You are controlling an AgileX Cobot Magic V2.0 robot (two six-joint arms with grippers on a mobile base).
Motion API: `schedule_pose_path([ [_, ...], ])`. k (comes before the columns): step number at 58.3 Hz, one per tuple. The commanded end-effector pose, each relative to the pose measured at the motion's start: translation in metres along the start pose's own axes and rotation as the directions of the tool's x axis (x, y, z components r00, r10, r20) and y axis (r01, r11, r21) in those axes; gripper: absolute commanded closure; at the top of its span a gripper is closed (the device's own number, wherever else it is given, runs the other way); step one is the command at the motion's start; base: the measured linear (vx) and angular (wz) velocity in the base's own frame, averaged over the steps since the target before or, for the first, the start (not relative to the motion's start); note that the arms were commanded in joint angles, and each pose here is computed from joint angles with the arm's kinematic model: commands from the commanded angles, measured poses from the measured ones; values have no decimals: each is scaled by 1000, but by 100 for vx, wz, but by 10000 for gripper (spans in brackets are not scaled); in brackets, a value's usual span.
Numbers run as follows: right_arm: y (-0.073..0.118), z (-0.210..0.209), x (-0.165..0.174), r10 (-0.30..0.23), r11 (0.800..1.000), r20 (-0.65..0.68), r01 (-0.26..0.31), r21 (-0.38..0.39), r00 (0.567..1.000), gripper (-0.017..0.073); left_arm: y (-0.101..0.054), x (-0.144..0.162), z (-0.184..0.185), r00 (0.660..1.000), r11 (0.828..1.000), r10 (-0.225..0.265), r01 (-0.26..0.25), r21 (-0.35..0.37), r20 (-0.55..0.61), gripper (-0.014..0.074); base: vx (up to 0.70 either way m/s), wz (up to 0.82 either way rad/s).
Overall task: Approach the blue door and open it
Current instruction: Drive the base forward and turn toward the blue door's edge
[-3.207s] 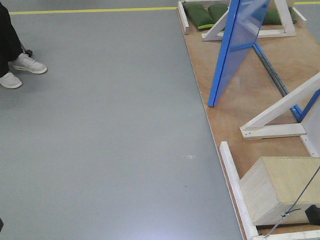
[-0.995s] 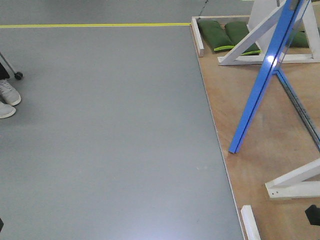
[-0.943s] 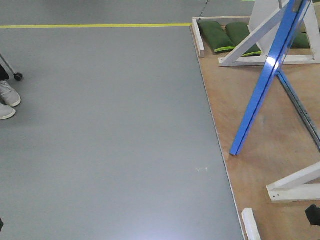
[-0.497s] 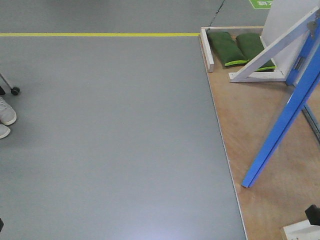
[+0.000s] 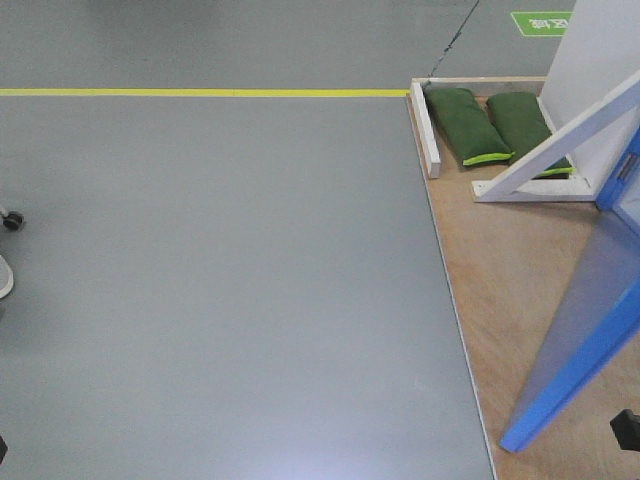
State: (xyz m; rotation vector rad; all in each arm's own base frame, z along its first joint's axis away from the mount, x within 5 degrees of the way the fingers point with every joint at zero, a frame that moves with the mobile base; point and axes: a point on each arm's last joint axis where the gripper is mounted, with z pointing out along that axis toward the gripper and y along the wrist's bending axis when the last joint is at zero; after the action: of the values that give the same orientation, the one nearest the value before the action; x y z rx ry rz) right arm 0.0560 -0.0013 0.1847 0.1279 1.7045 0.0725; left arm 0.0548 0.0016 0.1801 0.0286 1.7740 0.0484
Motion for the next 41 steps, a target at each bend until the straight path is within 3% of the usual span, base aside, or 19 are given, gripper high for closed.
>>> schedule_pose_path([
  [1,1,-1,-8,-14,1000,92,14,-10,996,547,0,-17,-4,992,1000,-9,8,8,123,521,39,1],
  [41,1,-1,-8,-14,1000,92,14,-10,996,547,0,-17,-4,992,1000,-9,8,8,123,521,29,2],
])
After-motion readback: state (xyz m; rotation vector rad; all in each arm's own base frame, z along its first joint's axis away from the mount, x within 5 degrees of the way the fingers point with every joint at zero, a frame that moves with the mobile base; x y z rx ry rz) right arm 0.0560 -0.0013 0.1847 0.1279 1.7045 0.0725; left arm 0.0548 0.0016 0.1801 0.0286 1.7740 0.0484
